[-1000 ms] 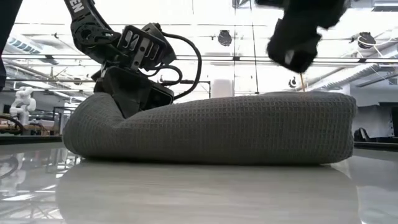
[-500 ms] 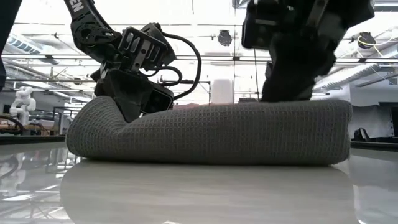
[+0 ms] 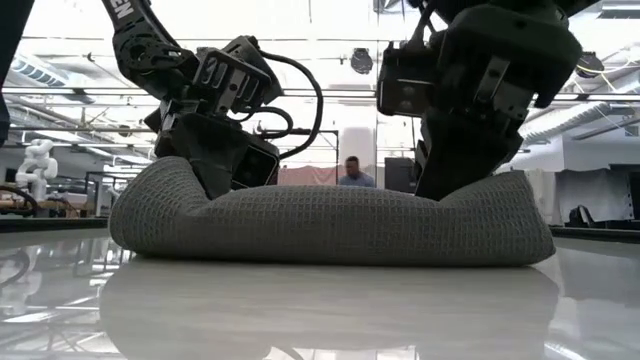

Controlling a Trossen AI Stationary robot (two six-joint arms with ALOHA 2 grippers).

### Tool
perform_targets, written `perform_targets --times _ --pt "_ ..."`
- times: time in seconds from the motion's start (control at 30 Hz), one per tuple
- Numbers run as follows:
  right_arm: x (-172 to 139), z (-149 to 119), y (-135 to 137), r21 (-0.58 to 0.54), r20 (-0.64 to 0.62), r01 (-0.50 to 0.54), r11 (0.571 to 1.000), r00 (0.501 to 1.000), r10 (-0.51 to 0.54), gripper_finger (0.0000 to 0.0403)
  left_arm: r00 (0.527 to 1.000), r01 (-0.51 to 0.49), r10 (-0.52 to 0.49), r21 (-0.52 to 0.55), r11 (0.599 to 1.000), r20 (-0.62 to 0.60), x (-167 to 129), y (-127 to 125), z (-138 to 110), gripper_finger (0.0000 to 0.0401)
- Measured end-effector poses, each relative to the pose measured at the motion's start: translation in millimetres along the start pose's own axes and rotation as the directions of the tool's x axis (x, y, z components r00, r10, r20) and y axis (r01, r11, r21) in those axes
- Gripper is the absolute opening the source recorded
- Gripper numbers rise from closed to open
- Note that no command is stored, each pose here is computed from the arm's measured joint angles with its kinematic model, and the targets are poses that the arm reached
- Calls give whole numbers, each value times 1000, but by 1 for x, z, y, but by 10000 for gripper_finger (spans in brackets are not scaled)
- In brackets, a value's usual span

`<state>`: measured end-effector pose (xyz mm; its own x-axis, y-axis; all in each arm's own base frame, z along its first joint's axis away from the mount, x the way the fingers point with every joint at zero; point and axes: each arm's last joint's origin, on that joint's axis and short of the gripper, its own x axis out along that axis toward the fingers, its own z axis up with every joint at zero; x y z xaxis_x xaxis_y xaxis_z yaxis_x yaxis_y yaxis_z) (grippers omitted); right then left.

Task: Roll towel
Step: Roll the gray towel

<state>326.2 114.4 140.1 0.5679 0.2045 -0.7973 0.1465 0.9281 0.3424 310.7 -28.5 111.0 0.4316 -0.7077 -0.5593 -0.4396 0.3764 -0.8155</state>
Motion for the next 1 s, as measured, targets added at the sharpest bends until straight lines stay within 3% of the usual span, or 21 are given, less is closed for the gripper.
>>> perform_targets --times 0.37,0.5,0.6,0.7,0.8,0.87,1.0 --pt "1 1 -4 -11 -14 -6 1000 1000 6 0 999 18 -20 31 999 49 -28 -11 1 217" --pt "1 1 -4 -17 -15 -10 1000 1000 9 0 992 83 -94 122 989 85 -53 -26 -1 237" --pt "1 1 -4 -24 -16 -12 1000 1000 12 0 964 81 -142 263 961 223 -72 -51 -9 236" --pt "2 1 -4 -27 -17 -14 1000 1000 14 0 918 -3 -183 467 884 352 -76 -87 -33 229" --pt "2 2 -3 -38 -22 -34 999 999 33 0 895 -146 -162 617 773 415 -58 -105 -64 218" --pt "2 2 -3 -45 -22 -38 998 999 37 0 876 -257 -93 619 742 474 -44 -106 -80 212" --pt "2 3 -3 -54 -13 -44 998 999 44 0 799 -449 64 522 725 598 -23 -96 -96 193"
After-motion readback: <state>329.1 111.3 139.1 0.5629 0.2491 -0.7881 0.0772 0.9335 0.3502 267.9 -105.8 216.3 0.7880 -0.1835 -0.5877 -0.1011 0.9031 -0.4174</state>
